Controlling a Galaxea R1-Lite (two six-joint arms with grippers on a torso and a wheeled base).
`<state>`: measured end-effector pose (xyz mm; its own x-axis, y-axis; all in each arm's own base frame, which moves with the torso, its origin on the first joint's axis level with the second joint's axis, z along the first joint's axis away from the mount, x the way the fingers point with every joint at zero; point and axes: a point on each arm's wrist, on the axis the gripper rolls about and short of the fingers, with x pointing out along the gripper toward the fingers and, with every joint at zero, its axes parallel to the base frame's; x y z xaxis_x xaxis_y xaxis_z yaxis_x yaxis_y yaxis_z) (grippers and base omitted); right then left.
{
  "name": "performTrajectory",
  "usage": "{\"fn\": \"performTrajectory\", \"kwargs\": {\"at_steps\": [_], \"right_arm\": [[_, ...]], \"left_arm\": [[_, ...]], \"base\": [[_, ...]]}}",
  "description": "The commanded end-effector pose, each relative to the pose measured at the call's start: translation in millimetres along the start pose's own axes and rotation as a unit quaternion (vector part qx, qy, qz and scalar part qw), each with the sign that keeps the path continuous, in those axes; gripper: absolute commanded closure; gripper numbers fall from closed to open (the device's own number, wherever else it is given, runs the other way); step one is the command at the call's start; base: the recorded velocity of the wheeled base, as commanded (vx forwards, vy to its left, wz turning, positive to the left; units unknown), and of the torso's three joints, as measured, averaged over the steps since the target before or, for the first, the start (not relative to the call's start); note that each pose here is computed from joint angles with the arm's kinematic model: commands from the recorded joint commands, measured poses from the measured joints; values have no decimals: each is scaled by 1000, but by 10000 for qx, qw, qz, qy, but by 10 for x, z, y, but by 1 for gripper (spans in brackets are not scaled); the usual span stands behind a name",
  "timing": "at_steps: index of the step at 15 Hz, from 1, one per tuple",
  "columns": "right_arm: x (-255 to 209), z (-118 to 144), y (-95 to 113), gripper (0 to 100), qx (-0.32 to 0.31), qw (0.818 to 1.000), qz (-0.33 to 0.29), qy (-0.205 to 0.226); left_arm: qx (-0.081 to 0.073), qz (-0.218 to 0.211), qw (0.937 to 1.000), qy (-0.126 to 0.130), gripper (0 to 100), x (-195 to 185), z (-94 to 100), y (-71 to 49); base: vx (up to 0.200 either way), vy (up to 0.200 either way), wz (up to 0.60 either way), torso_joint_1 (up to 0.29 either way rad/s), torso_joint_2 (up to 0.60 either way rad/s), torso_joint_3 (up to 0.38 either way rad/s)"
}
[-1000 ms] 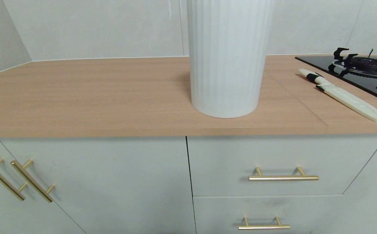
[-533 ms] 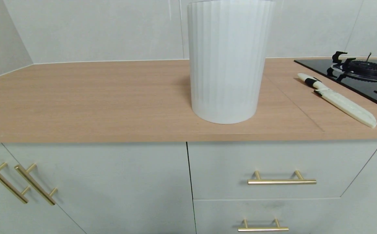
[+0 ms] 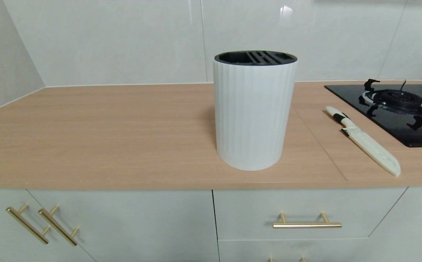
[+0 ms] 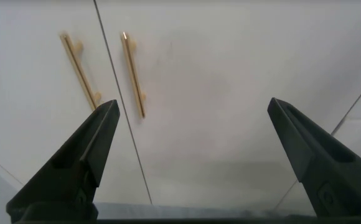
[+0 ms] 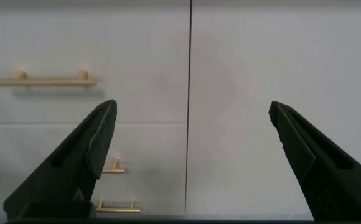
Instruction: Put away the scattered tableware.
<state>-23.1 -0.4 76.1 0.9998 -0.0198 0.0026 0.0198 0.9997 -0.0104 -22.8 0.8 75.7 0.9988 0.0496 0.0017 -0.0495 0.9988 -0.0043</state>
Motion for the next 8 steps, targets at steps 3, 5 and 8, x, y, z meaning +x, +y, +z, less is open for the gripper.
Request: {"fn": "performTrajectory", "kwargs": {"at_steps": [3,5,8], "right_arm": [[1,-1,0,0,-2,10000,-1,13],[1,-1,0,0,-2,10000,-1,13],[1,-1,0,0,-2,10000,-1,13]], "left_arm": [[-2,5,10000,1,0,0,0,0],[-2,5,10000,1,0,0,0,0],[-2,5,10000,1,0,0,0,0]], "base": [[0,0,0,170,-470,-300],[0,0,0,176,-486,-288],[0,0,0,207,-494,-294]]}}
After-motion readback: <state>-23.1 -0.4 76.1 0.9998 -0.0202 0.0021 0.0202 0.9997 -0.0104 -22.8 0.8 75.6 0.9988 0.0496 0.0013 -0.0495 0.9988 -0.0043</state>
